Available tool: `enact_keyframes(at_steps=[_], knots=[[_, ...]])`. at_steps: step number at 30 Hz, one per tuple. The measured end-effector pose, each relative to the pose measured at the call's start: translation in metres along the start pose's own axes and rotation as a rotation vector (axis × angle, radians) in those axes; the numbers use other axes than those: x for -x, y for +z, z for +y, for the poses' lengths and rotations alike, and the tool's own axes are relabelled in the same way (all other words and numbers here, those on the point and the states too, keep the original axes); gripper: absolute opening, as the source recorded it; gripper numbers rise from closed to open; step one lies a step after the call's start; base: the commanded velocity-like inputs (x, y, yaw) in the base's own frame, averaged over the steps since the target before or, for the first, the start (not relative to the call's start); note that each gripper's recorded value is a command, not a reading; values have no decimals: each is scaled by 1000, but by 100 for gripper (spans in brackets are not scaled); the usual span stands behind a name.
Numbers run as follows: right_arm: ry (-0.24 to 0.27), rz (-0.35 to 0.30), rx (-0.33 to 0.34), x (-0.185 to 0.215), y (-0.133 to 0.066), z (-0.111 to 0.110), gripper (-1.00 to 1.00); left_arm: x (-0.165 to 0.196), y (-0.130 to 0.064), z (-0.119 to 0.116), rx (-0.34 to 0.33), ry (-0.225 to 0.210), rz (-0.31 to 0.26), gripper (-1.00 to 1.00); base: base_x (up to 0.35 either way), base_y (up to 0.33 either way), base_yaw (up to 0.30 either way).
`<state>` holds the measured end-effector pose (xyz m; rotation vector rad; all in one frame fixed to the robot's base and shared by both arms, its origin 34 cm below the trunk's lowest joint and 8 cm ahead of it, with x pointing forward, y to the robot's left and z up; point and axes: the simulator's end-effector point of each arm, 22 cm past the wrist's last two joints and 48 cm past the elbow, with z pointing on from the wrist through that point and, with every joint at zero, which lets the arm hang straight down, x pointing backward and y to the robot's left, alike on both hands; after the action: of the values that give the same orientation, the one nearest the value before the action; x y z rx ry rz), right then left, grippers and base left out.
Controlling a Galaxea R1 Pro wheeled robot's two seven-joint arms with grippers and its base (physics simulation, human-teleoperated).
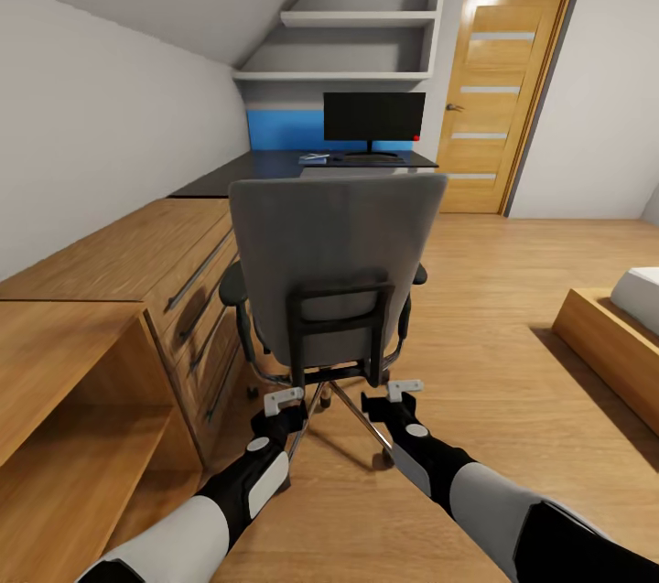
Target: In the bedroom, organize the workspace by keeping the computer under the desk, ensuring the monitor is on the desk, placing the keyboard on the desk next to the monitor, placing the mouse on the desk next to the keyboard, moving the folder from the swivel chair onto the desk next to the mouse, stacking the notebook on top of the folder with the pen on top of the notebook, and positioning the swivel chair next to the desk.
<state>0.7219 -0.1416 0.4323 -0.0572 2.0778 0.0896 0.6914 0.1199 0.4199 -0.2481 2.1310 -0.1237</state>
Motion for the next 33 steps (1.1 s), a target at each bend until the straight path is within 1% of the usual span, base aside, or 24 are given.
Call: enact_keyframes(at_steps=[4, 7, 9, 12, 16, 22, 30, 33], knots=[[1, -11, -3, 2, 0, -1, 100, -1, 0, -1, -2, 10, -1, 100, 0, 0, 0], [2, -14, -4, 3, 0, -2, 100, -3, -1, -4, -9, 30, 8, 100, 0, 0, 0], [3, -15, -5, 3, 0, -3, 100, -5, -1, -6, -13, 40, 21, 100, 0, 0, 0], [2, -17, -6, 2, 0, -4, 100, -8, -3, -16, -33, 58, 66, 100, 0, 0, 0], [1, -18, -7, 3, 0, -5, 100, -9, -4, -20, -42, 61, 83, 100, 0, 0, 0], [0, -21, -6, 3, 0, -4, 100, -10, -4, -20, -41, 61, 92, 100, 0, 0, 0], [-4, -22, -1, 3, 0, -2, 100, -17, -4, -15, -33, 65, 105, 100, 0, 0, 0], [-5, -22, 0, 3, -1, -1, 100, -24, -4, -11, -25, 72, 119, 100, 72, 0, 0]])
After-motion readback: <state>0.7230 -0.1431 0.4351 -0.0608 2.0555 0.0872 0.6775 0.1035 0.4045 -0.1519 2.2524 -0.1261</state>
